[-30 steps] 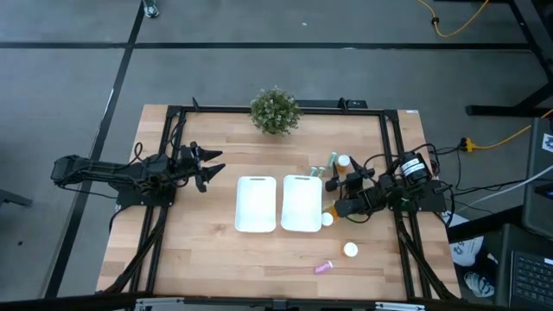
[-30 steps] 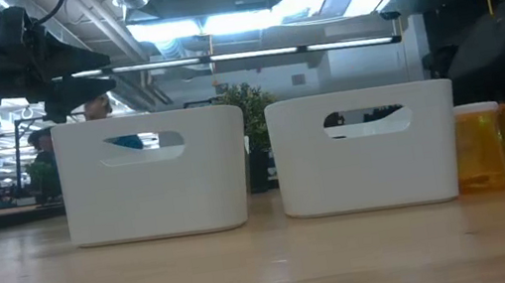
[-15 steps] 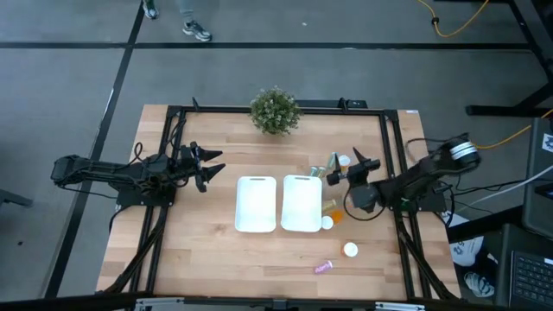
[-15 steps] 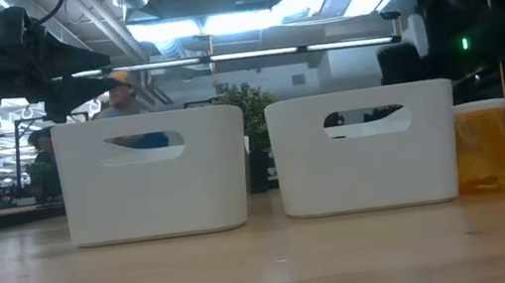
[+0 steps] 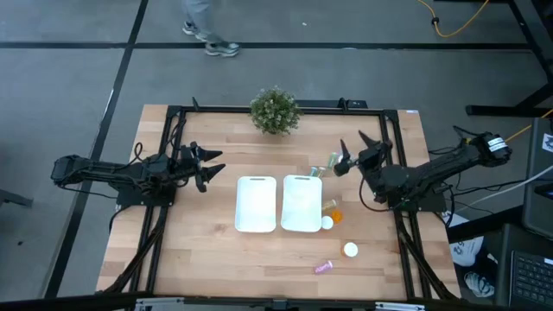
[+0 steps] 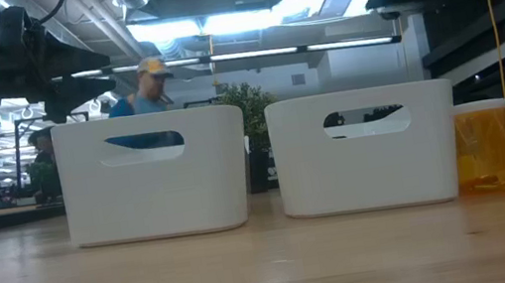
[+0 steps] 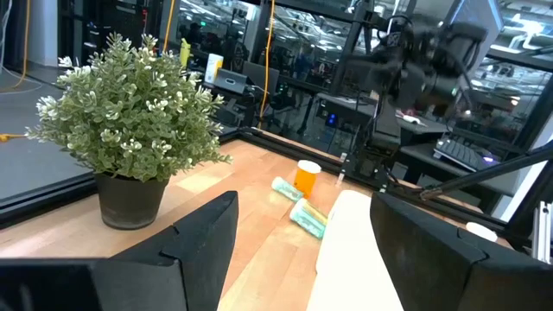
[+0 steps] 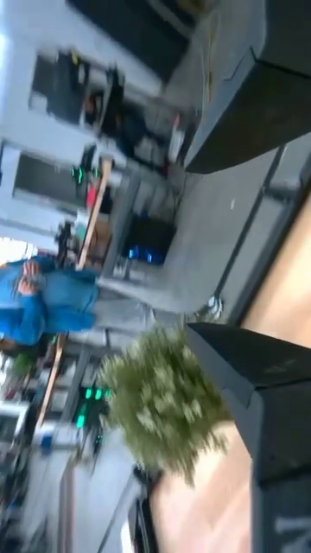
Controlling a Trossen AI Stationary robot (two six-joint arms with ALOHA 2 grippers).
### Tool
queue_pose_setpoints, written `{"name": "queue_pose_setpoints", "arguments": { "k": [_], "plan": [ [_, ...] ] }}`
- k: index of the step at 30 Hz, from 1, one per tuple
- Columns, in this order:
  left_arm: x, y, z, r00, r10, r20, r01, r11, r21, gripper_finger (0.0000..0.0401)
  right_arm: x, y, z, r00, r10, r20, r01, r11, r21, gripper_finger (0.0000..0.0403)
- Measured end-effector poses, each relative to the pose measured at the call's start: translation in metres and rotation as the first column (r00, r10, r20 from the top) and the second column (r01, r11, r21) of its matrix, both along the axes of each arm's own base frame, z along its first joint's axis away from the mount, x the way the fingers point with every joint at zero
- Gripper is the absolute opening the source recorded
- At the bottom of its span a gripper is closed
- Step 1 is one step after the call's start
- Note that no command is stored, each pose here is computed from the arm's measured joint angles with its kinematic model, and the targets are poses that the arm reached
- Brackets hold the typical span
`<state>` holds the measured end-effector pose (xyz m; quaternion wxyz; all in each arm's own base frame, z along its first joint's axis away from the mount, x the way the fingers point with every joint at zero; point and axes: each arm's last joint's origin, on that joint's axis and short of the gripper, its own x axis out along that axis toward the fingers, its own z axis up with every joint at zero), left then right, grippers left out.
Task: Pick and place medicine bottles into bin by pill shape (circle, oval)
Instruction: Put the orange capsule bottle into the right white bin
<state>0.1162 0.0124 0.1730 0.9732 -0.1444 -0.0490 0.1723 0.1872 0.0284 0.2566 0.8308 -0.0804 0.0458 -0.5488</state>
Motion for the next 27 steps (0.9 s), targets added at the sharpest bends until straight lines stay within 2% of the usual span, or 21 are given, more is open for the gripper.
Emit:
{"name": "queue_pose_setpoints", "arguments": {
  "k": [3, 7, 14, 16, 18, 22, 25, 27],
  "plan": [
    [0.0, 0.0, 0.0, 1.0, 0.0, 0.0, 0.0, 1.0, 0.0, 0.0255, 0.001, 0.0, 0.025, 0.995, -0.093, -0.036, 0.093, 0.996, -0.004, 0.0287],
    [0.0, 0.0, 0.0, 1.0, 0.0, 0.0, 0.0, 1.0, 0.001, 0.0255, 0.002, 0.0, 0.049, 0.994, -0.101, -0.03, 0.101, 0.995, 0.0, 0.0281],
    [0.0, 0.0, 0.0, 1.0, 0.0, -0.001, 0.0, 1.0, 0.001, 0.0255, 0.003, 0.001, 0.047, 0.995, -0.089, -0.043, 0.089, 0.996, -0.008, 0.0281],
    [0.0, 0.0, 0.0, 1.0, 0.0, 0.0, 0.0, 1.0, 0.001, 0.0255, 0.006, 0.002, 0.041, 0.998, -0.009, -0.064, 0.007, 0.999, -0.034, 0.0281],
    [0.0, 0.0, 0.0, 1.0, 0.0, -0.001, 0.0, 1.0, 0.001, 0.0255, 0.009, 0.003, 0.04, 0.99, 0.122, -0.07, -0.126, 0.99, -0.062, 0.0281],
    [0.0, 0.0, 0.0, 1.0, 0.001, -0.001, -0.001, 1.0, 0.002, 0.0255, 0.018, -0.001, 0.04, 0.934, 0.341, -0.109, -0.351, 0.932, -0.09, 0.0281],
    [0.0, 0.0, 0.0, 1.0, 0.001, -0.001, -0.001, 1.0, 0.002, 0.0255, 0.024, -0.014, 0.035, 0.911, 0.408, -0.066, -0.408, 0.913, 0.023, 0.0281],
    [0.0, 0.0, 0.0, 1.0, 0.001, -0.001, -0.001, 1.0, 0.002, 0.0255, 0.024, -0.028, 0.028, 0.917, 0.391, -0.075, -0.373, 0.91, 0.18, 0.0281]
  ]
}}
